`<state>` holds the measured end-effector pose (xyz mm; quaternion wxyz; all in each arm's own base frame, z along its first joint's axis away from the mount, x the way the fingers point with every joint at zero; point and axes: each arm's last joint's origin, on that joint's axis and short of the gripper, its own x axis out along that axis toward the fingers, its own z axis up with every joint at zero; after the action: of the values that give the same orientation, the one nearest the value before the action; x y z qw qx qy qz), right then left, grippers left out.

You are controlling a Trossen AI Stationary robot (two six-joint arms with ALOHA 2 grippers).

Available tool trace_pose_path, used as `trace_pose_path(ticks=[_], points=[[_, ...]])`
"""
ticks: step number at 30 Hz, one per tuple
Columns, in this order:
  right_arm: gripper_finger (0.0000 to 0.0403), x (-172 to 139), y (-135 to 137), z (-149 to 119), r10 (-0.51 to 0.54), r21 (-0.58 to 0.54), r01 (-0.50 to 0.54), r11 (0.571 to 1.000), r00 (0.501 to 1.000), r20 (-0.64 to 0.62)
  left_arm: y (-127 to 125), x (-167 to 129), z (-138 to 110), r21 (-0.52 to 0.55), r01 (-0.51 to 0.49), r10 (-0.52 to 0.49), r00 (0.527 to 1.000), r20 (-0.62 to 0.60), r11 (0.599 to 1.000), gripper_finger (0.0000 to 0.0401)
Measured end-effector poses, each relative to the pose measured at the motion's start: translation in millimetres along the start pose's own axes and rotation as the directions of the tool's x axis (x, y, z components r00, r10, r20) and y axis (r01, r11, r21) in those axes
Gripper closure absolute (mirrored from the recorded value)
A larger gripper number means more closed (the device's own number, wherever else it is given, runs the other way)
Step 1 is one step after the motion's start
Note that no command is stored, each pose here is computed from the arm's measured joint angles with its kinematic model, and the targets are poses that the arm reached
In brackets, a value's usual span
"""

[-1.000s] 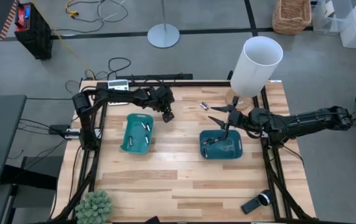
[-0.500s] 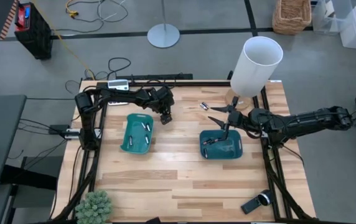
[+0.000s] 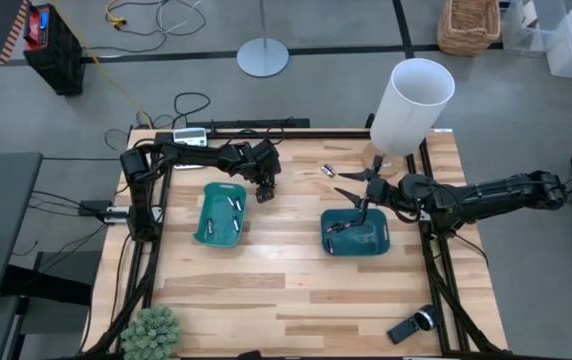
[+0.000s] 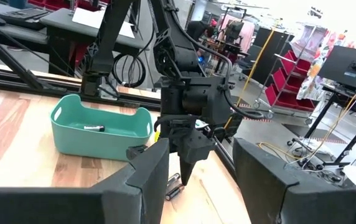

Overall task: Sort batteries
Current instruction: Put the black battery into the dark blue bin

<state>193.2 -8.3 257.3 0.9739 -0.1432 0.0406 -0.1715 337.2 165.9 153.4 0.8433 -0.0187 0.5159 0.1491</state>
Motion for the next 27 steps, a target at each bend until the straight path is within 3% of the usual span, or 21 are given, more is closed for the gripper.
trace_pose_path(ticks=[16,27], points=[[0.0210,0.0,0.1,-0.4,0.001,0.002,-0.001,1.000,1.000,-0.004,-5.0,0.1,5.8,0.138,0.037,-0.046,0.997,0.059,0.990,0.0154],[0.0210,-0.1,0.3,-1.3,0.003,0.001,-0.003,1.000,1.000,-0.013,-7.1,15.6,1.7,0.148,0.062,-0.068,0.997,0.033,0.987,0.0154]])
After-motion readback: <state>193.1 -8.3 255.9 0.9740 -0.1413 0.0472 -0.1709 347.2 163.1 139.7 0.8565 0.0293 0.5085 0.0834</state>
